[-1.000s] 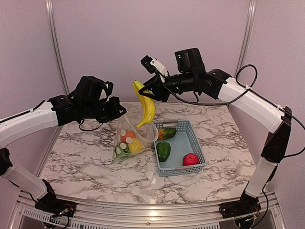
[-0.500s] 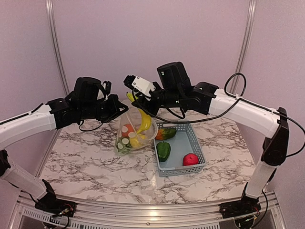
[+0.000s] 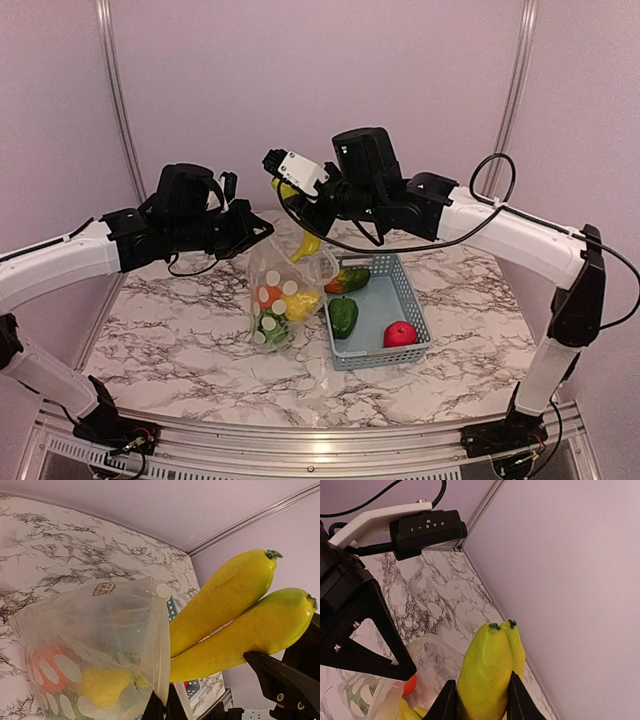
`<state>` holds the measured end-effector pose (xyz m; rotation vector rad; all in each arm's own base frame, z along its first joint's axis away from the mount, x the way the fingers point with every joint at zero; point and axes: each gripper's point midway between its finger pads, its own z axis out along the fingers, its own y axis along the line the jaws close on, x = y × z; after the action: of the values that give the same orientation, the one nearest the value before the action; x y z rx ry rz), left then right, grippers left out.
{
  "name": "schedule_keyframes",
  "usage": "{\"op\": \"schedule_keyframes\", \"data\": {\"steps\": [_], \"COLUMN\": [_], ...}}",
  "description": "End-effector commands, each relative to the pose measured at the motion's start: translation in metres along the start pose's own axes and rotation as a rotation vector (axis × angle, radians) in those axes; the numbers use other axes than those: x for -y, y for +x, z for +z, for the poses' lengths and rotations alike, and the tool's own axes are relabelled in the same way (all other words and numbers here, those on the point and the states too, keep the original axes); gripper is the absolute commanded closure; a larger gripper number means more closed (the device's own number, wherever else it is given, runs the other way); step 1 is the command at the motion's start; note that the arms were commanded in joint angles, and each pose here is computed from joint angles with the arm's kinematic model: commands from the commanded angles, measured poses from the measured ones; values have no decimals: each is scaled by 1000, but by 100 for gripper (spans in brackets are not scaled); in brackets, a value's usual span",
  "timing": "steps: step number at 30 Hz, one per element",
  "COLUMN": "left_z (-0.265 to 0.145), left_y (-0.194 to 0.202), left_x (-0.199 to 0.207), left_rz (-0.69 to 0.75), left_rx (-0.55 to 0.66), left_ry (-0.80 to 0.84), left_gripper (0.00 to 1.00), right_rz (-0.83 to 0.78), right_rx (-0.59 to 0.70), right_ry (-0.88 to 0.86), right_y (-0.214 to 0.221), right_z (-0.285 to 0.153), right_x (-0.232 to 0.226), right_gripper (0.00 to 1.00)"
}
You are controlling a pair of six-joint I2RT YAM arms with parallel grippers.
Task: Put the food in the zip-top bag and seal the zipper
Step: Place the fake fruit in the zipper food storage bag.
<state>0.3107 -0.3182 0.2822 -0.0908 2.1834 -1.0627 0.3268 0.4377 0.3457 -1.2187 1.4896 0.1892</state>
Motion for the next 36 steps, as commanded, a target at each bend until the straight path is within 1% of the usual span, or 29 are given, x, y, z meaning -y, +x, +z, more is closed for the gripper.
{"op": "schedule_keyframes", "data": {"steps": [1,6,13,16,21,24,28,30,34,36], "left_z": [1,0,-9,-12,-15,-18,-17,-15,-7,-4], "left_y": [-4,-3,-10,-14,-16,-19,-19,-17,-11,-5], "left_x": [10,13,-1,-8,-4,-3,-1,1,-1,1], "left_rz": [-64,-193,-242,-270,-268,-258,-246,-233,-214,-202], "left_rx": [27,52,131,171,182,193,186,177,152,120], "left_ry": [71,161,133,119,143,147,146,152,147,155], "left_gripper": [100,100,100,100,100,100,100,100,100,100], "right_rz": [26,20,117,169,255,343,474,512,522,541], "right_rx": [12,-11,-26,-35,-105,-152,-169,-175,-181,-171], "right_ry": [-51,-99,-205,-282,-284,-261,-266,-298,-416,-464], "right_y": [4,21,27,31,49,61,73,79,77,74], "right_z": [13,22,19,19,27,34,38,43,54,58], "right_x": [-23,-54,-77,-93,-97,-86,-61,-58,-74,-82], "right_gripper": [100,100,100,100,100,100,100,100,94,91]}}
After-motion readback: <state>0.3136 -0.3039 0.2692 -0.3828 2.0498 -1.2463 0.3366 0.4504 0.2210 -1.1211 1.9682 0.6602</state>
